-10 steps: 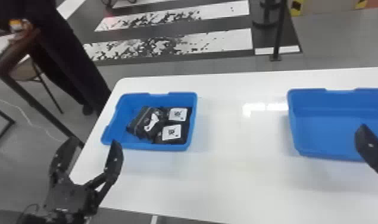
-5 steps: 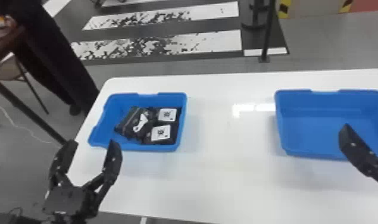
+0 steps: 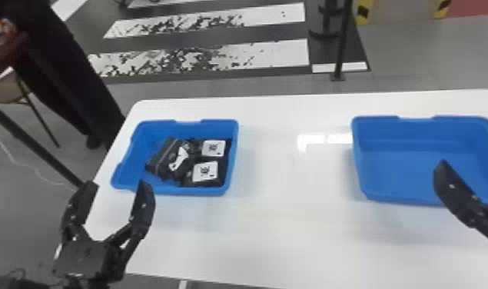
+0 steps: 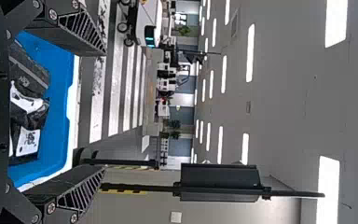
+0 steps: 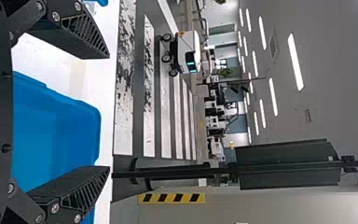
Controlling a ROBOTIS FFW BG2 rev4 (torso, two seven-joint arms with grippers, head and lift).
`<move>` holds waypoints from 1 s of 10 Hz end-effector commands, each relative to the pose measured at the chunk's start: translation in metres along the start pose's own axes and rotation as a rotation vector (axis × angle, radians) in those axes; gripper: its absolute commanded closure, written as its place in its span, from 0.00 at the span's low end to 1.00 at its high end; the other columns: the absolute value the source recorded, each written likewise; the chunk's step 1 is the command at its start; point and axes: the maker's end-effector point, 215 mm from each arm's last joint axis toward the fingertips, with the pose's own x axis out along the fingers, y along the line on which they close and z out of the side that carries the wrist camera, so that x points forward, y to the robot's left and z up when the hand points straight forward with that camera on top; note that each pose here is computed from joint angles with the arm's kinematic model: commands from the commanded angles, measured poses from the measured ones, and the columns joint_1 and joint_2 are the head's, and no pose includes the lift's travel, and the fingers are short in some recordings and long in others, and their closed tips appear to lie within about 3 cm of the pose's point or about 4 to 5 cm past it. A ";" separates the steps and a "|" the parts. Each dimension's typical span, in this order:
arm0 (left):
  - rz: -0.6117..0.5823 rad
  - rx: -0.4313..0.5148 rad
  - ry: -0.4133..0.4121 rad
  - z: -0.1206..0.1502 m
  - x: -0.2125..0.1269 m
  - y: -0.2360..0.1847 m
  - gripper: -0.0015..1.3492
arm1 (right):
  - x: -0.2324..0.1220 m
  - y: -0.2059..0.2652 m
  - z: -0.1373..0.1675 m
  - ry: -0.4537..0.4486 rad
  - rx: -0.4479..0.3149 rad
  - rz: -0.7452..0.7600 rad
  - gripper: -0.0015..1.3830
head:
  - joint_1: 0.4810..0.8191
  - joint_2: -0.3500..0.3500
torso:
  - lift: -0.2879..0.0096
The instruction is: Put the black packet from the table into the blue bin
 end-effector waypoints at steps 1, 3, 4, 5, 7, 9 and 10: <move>0.005 -0.004 0.000 0.000 -0.001 0.001 0.13 | 0.000 0.000 0.002 -0.003 -0.001 0.001 0.13 | 0.63 0.76 | 0.60; 0.009 -0.009 0.006 -0.002 -0.002 0.001 0.13 | 0.000 0.000 0.002 -0.003 -0.001 -0.001 0.13 | 0.63 0.76 | 0.60; 0.009 -0.009 0.006 -0.002 -0.002 0.001 0.13 | 0.000 0.000 0.002 -0.003 -0.001 0.001 0.13 | 0.63 0.76 | 0.60; 0.009 -0.009 0.011 -0.004 -0.002 0.001 0.13 | 0.000 0.000 0.002 -0.003 -0.001 0.001 0.13 | 0.63 0.76 | 0.60; 0.009 -0.011 0.013 -0.004 -0.002 0.002 0.13 | 0.000 0.000 0.002 -0.003 -0.001 0.001 0.13 | 0.63 0.76 | 0.60; 0.011 -0.012 0.013 -0.004 -0.003 0.003 0.13 | 0.000 0.000 0.002 -0.003 -0.001 -0.001 0.13 | 0.63 0.76 | 0.60; 0.011 -0.016 0.017 -0.006 -0.002 0.002 0.13 | 0.000 0.000 0.002 -0.003 -0.001 0.001 0.13 | 0.63 0.76 | 0.60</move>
